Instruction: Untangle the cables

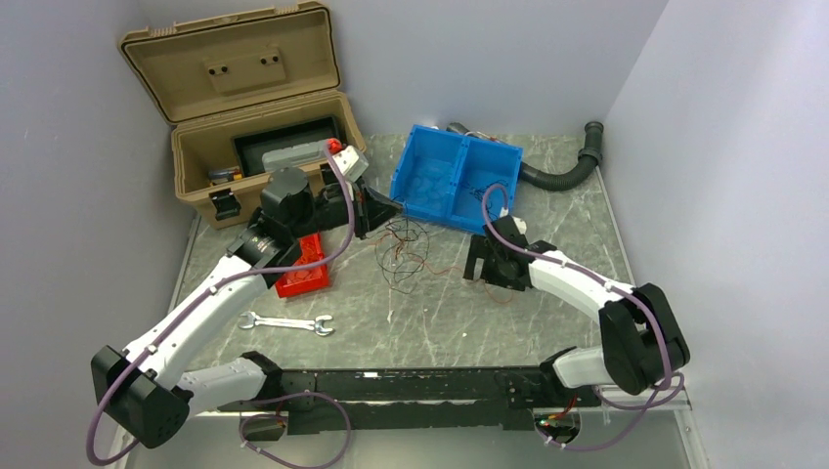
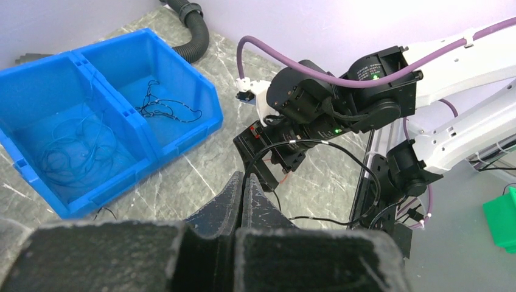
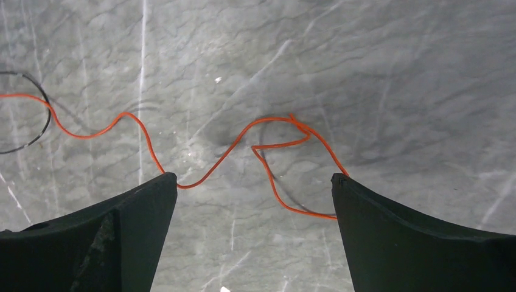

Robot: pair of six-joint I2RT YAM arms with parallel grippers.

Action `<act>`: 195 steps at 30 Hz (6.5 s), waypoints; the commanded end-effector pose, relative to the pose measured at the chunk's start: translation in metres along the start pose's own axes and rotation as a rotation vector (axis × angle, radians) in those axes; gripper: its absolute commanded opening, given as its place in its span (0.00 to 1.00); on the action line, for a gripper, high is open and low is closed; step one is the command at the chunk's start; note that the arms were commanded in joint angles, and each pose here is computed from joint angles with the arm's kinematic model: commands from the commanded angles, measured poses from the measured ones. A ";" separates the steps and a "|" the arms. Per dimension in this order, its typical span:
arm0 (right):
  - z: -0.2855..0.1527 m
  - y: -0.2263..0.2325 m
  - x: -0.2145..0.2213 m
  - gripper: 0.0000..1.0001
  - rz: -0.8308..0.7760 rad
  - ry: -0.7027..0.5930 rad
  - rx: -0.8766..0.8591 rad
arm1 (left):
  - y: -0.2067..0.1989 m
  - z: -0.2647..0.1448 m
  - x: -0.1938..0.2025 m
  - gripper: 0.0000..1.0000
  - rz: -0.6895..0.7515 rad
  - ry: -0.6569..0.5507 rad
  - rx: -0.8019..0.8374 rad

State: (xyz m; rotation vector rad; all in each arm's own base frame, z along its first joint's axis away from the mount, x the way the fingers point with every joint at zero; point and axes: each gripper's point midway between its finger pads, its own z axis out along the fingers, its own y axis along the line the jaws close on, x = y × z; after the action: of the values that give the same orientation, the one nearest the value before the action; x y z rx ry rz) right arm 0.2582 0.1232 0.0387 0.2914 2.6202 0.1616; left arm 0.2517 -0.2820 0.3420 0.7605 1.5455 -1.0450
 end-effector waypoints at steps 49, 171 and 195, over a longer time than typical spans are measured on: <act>-0.144 0.058 -0.095 1.00 -0.190 -0.556 -0.571 | 0.094 -0.081 -0.005 0.00 -0.242 -0.076 -0.372; -0.089 -0.013 -0.067 0.95 0.077 -0.258 -0.231 | 0.087 0.055 0.128 0.11 -0.323 0.469 -0.353; -0.128 -0.016 -0.093 0.96 0.121 -0.444 -0.255 | 0.071 0.181 0.233 1.00 -0.569 0.528 -0.340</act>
State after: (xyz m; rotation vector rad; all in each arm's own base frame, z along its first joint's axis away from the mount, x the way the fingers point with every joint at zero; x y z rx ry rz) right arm 0.2682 0.0811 0.1790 0.3368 2.1627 0.4264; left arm 0.3218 -0.4043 0.0777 0.4069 2.4888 -0.9420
